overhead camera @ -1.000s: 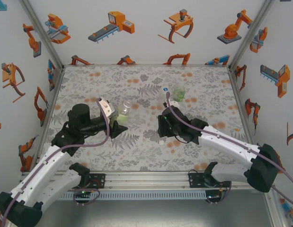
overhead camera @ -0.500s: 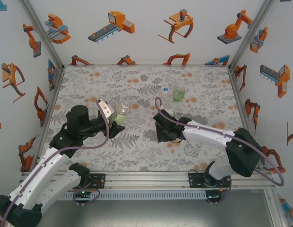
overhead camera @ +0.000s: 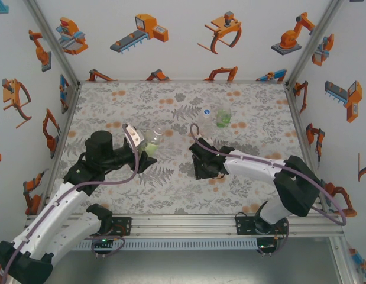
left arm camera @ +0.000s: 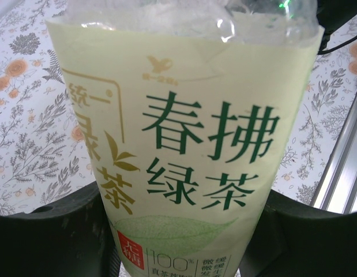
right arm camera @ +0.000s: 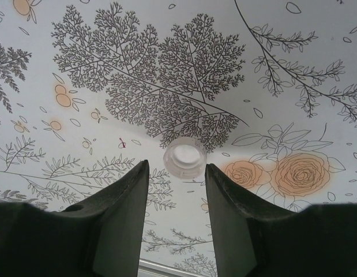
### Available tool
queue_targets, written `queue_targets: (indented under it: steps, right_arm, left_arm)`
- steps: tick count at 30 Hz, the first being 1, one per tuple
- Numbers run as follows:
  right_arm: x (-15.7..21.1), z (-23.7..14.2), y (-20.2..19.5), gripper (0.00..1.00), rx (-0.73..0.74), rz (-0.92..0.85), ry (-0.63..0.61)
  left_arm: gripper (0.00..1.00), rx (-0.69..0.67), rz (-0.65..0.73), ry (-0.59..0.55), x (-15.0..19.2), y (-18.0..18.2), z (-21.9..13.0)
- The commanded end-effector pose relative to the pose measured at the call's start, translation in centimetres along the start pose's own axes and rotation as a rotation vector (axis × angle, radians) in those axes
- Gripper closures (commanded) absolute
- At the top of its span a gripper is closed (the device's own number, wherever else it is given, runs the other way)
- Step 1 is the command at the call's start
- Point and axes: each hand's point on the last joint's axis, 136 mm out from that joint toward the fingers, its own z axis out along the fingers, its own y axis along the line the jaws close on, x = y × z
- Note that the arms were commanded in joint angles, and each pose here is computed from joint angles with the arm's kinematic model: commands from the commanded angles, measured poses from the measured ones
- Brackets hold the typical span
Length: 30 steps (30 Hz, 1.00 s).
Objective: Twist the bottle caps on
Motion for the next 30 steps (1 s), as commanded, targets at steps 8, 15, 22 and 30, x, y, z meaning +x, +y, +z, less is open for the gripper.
queue_targets:
  steps: [8, 15, 22, 30]
  right_arm:
    - [-0.8, 0.2, 0.5, 0.57, 0.000, -0.005, 0.000]
    - [-0.2, 0.9, 0.4, 0.57, 0.003, -0.006, 0.021]
    - [0.5, 1.8, 0.3, 0.60, 0.001, -0.002, 0.044]
    - [0.7, 2.0, 0.8, 0.80, -0.043, 0.041, 0.037]
  left_arm:
    - [1.00, 0.033, 0.023, -0.032, -1.3, -0.4, -0.3]
    - [1.00, 0.037, 0.021, -0.033, -1.2, -0.5, -0.3]
    - [1.00, 0.041, 0.015, -0.026, -1.1, -0.5, -0.2]
    - [1.00, 0.043, 0.012, -0.021, -1.0, -0.5, -0.1]
